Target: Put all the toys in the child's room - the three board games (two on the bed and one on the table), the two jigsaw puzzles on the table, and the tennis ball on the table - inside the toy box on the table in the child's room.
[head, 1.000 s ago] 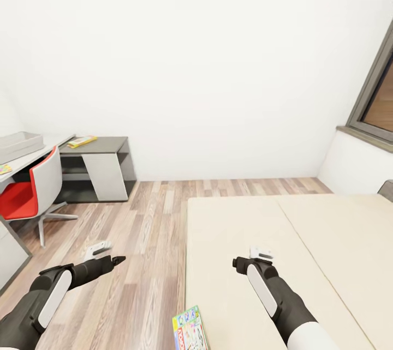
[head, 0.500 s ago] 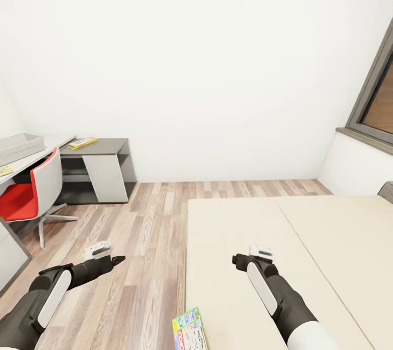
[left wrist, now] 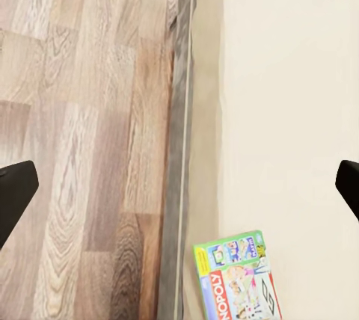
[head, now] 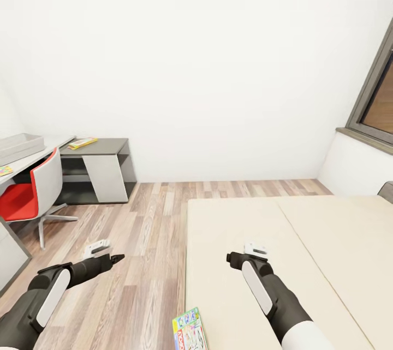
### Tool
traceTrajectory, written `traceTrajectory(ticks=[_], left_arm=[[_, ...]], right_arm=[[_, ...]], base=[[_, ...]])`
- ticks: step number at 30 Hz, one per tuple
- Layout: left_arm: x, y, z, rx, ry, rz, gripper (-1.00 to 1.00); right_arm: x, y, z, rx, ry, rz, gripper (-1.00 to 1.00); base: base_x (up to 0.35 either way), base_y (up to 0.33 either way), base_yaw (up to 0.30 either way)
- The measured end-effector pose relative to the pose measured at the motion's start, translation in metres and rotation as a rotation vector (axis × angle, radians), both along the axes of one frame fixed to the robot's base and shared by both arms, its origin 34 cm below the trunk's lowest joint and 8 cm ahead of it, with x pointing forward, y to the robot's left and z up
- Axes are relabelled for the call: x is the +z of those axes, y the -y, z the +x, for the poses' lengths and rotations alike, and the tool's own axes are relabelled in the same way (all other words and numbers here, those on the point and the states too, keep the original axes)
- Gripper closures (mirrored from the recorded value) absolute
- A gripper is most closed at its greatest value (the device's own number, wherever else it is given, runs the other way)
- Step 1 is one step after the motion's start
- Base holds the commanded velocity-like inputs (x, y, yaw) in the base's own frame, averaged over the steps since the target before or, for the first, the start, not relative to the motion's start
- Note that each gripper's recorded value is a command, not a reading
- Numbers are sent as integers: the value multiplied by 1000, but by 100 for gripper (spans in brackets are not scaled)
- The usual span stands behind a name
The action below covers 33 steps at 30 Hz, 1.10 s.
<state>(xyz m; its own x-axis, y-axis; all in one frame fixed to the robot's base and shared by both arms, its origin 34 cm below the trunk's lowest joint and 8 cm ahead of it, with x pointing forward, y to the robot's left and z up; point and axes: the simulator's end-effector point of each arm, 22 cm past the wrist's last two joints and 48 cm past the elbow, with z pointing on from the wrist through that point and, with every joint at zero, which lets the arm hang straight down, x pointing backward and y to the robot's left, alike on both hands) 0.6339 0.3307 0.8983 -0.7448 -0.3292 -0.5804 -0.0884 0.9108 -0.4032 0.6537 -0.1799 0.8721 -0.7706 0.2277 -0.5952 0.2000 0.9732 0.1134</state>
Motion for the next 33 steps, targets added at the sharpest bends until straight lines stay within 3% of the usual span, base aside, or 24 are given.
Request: traceTrajectory(ticks=[8, 33], left_arm=[[0, 0, 0, 0, 0, 0, -100], [0, 0, 0, 0, 0, 1, -100]], right_arm=[[0, -1, 0, 1, 0, 1, -100], [0, -1, 0, 1, -1, 1, -100]], base=[[0, 87, 0], [0, 254, 0]])
